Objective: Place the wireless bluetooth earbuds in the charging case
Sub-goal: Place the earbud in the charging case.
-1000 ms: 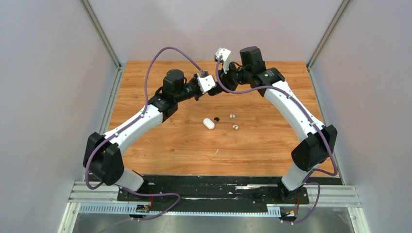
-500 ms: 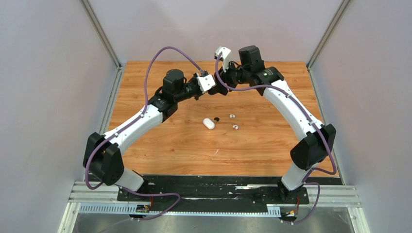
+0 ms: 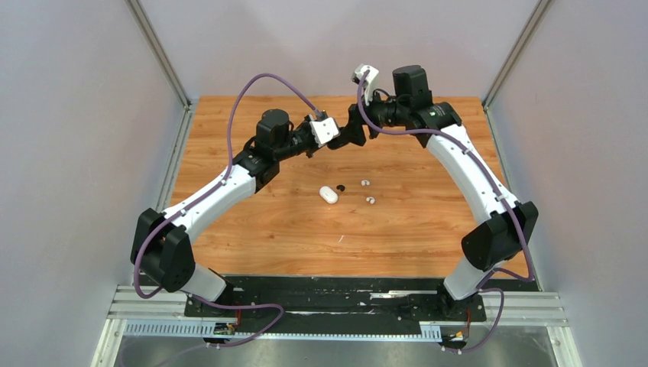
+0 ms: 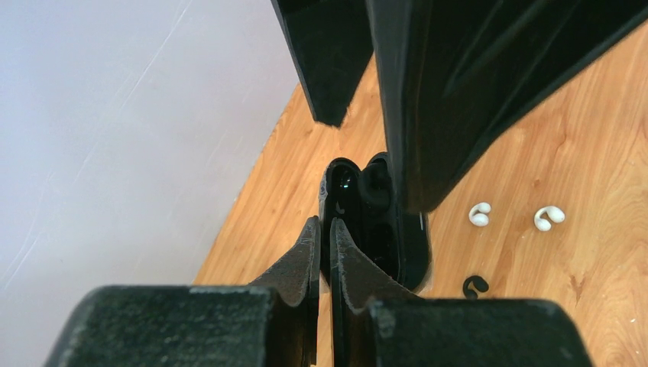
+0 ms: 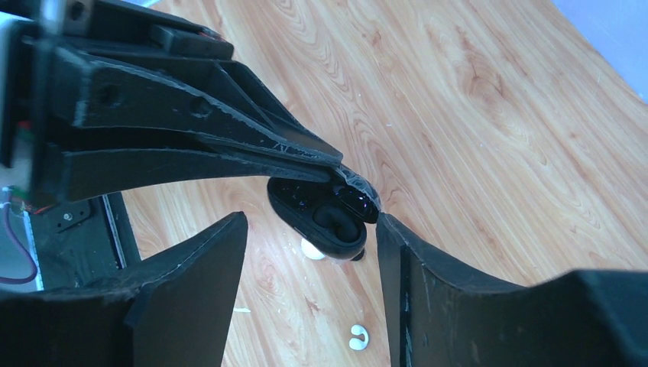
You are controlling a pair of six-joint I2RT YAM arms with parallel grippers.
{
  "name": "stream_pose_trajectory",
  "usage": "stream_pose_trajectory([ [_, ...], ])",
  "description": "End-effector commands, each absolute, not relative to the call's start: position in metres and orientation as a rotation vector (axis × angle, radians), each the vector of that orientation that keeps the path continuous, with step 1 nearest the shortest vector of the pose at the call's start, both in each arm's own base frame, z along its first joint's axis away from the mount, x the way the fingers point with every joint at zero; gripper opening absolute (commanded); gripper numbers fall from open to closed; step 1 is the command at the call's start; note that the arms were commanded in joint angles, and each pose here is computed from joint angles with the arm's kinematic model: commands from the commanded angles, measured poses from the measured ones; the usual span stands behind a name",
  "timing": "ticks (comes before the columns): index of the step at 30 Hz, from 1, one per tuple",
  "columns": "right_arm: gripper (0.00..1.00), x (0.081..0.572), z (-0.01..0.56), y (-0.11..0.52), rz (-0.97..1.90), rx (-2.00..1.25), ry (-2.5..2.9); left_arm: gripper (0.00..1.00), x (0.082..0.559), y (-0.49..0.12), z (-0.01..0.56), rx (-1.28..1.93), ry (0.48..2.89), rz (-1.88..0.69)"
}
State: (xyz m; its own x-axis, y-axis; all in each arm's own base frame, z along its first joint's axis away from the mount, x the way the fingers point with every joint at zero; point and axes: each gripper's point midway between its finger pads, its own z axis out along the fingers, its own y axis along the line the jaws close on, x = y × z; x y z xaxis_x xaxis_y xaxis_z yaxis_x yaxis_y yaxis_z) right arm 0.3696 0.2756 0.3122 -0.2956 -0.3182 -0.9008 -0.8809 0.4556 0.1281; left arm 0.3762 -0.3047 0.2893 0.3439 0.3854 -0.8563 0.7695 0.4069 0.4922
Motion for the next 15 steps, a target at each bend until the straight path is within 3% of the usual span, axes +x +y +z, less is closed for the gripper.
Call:
stream_pose_trajectory([
  [1,0.63,0.357,0.368,0.268,0.869,-0.972,1.681,0.00,0.371,-0.304,0.321,1.169,1.170,-0.328],
  [7,0.64,0.368,0.378,0.253,0.919,-0.878,1.679,0.00,0.371,-0.304,0.323,1.180,1.147,-0.312],
  [15,0.67,0.381,0.326,0.251,1.040,-0.799,1.852,0.00,0.371,-0.304,0.328,1.226,1.046,-0.245],
])
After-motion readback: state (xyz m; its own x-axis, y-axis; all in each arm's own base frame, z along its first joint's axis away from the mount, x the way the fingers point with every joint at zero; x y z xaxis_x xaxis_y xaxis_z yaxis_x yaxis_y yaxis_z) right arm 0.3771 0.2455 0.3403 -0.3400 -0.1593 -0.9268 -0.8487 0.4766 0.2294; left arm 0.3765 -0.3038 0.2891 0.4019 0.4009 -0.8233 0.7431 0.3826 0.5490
